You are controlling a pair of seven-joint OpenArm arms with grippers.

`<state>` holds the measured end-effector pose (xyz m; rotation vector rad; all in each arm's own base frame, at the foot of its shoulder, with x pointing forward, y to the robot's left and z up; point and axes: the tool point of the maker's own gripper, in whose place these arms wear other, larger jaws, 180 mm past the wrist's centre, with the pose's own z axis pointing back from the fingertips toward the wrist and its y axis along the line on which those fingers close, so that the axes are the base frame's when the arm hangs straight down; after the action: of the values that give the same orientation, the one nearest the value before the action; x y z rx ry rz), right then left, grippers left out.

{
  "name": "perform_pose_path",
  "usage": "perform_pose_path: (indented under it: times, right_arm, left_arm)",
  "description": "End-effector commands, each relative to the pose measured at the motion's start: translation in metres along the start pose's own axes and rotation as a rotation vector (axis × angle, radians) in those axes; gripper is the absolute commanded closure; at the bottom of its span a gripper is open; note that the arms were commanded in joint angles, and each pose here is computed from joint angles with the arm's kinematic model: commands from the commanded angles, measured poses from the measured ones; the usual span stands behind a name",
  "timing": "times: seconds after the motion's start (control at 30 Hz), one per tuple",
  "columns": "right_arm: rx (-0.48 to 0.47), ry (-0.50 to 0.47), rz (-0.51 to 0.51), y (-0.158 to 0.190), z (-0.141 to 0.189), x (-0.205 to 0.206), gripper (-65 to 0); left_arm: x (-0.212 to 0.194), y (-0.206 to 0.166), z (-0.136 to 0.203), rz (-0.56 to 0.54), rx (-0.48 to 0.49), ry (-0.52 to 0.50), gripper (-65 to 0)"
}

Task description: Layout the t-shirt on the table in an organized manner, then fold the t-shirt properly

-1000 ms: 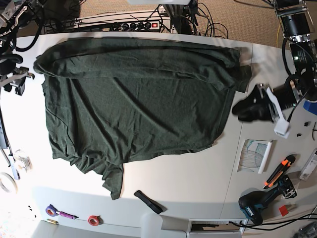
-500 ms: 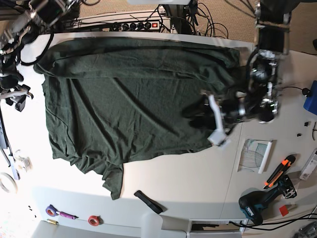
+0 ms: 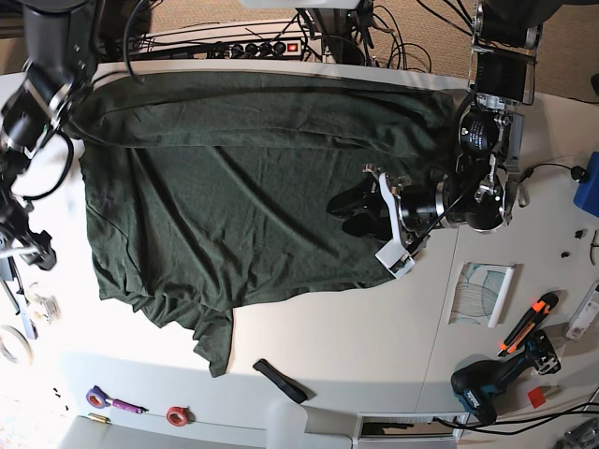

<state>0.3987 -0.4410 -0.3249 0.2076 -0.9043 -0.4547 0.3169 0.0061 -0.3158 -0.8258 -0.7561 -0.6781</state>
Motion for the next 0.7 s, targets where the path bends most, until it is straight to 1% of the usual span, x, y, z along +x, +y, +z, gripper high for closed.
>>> perform_pose_path:
  times: [0.0, 0.1, 0.2, 0.3, 0.4, 0.5, 0.53, 0.57, 0.63, 0.67]
  right_arm:
    - [0.010, -0.016, 0.008, 0.005, -0.003, 0.012, -34.0]
    - [0.027, 0.107, -0.017, 0.016, -0.031, -0.034, -34.0]
    - [0.016, 0.176, -0.031, 0.023, -0.047, -0.070, -34.0]
    - [0.043, 0.208, -0.036, 0.039, -0.055, -0.085, -34.0]
    - [0.086, 0.217, -0.035, 0.057, -0.061, -0.093, -34.0]
    - [0.117, 0.228, -0.041, 0.071, -0.067, -0.101, -33.9]
    - [0.122, 0.232, -0.041, 0.074, -0.068, -0.103, -32.1]
    - [0.121, 0.238, -0.036, 0.075, -0.068, -0.105, -26.7]
    - [0.119, 0.249, -0.031, 0.075, -0.068, -0.107, -7.2]
    - [0.117, 0.259, -0.029, 0.074, -0.067, -0.109, 0.0]
  left_arm:
    - [0.020, -0.002, 0.004, -0.030, -0.009, -0.055, -28.6]
    - [0.020, -0.002, 0.004, -0.030, -0.009, -0.055, -28.6]
    - [0.020, -0.001, 0.004, -0.030, -0.009, -0.055, -28.6]
    - [0.020, -0.002, 0.004, -0.030, -0.009, -0.056, -28.6]
    - [0.020, -0.002, 0.004, -0.030, -0.009, -0.056, -28.6]
    - [0.025, 0.000, 0.004, -0.020, -0.001, -0.081, -28.5]
    - [0.029, 0.003, 0.005, -0.004, 0.011, -0.100, -28.5]
    - [0.035, 0.006, 0.007, 0.007, 0.025, -0.127, -28.5]
    - [0.048, 0.019, 0.015, 0.016, 0.080, -0.192, -28.5]
    - [0.055, 0.030, 0.021, 0.024, 0.130, -0.225, -28.5]
